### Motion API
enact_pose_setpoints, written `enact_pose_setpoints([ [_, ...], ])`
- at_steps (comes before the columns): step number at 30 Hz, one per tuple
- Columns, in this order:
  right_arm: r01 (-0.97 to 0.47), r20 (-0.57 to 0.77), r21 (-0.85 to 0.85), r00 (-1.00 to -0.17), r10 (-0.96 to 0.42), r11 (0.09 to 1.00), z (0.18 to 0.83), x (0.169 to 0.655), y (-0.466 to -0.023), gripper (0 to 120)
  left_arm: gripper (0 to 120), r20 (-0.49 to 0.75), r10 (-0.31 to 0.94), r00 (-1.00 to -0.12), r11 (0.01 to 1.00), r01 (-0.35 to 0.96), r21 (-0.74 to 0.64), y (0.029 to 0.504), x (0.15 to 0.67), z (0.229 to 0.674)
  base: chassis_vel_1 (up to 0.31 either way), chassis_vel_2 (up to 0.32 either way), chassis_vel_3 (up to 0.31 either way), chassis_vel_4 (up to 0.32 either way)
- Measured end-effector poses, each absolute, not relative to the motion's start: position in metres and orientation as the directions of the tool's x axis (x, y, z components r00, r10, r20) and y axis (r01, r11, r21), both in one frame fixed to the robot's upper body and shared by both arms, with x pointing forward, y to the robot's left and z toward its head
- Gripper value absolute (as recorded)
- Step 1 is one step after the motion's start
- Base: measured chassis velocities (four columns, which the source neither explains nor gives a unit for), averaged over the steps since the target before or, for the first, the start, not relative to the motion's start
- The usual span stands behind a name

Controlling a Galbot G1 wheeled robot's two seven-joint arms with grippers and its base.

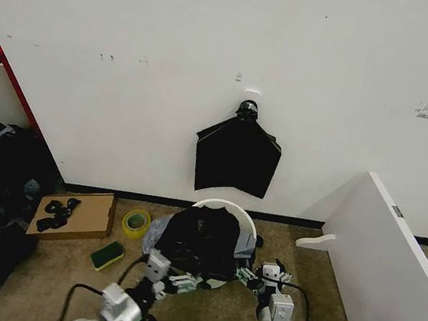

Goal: Place the garbage bag over the trash bin.

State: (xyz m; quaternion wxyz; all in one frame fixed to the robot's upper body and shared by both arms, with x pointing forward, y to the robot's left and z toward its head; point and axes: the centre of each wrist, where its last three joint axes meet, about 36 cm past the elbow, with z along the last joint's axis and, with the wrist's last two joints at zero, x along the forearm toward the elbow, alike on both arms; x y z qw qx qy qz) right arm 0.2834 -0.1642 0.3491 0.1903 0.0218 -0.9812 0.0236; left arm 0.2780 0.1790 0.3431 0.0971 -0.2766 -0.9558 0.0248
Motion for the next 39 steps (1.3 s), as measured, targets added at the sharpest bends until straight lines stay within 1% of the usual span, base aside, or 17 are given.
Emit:
enact_pose_setpoints([
  [5, -0.051, 0.374, -0.033, -0.927, -0.035, 0.998, 0.352, 0.283, -0.165, 100, 100, 0.221, 0.48, -0.849, 0.873, 0.487, -0.027, 0.187, 0.298, 0.315, 0.0, 0.0, 0.0, 0.0],
  [11, -0.05, 0.372, -0.023, -0.927, -0.037, 0.998, 0.354, 0.284, -0.165, 100, 100, 0.241, 0.438, -0.866, 0.892, 0.453, 0.008, 0.198, 0.316, 0.297, 0.0, 0.0, 0.0, 0.0],
  [27, -0.037, 0.373, -0.004, -0.927, -0.033, 0.999, 0.365, 0.281, -0.171, 100, 100, 0.247, 0.401, -0.882, 0.909, 0.416, 0.009, 0.202, 0.33, 0.284, 0.0, 0.0, 0.0, 0.0],
  [34, 0.007, 0.386, 0.042, -0.923, -0.01, 0.999, 0.376, 0.283, -0.186, 100, 100, 0.258, 0.38, -0.888, 0.918, 0.396, 0.01, 0.204, 0.336, 0.28, 0.0, 0.0, 0.0, 0.0],
  [39, 0.028, 0.388, 0.08, -0.921, -0.006, 0.996, 0.383, 0.286, -0.193, 100, 100, 0.251, 0.38, -0.89, 0.919, 0.394, 0.007, 0.204, 0.334, 0.285, 0.0, 0.0, 0.0, 0.0],
])
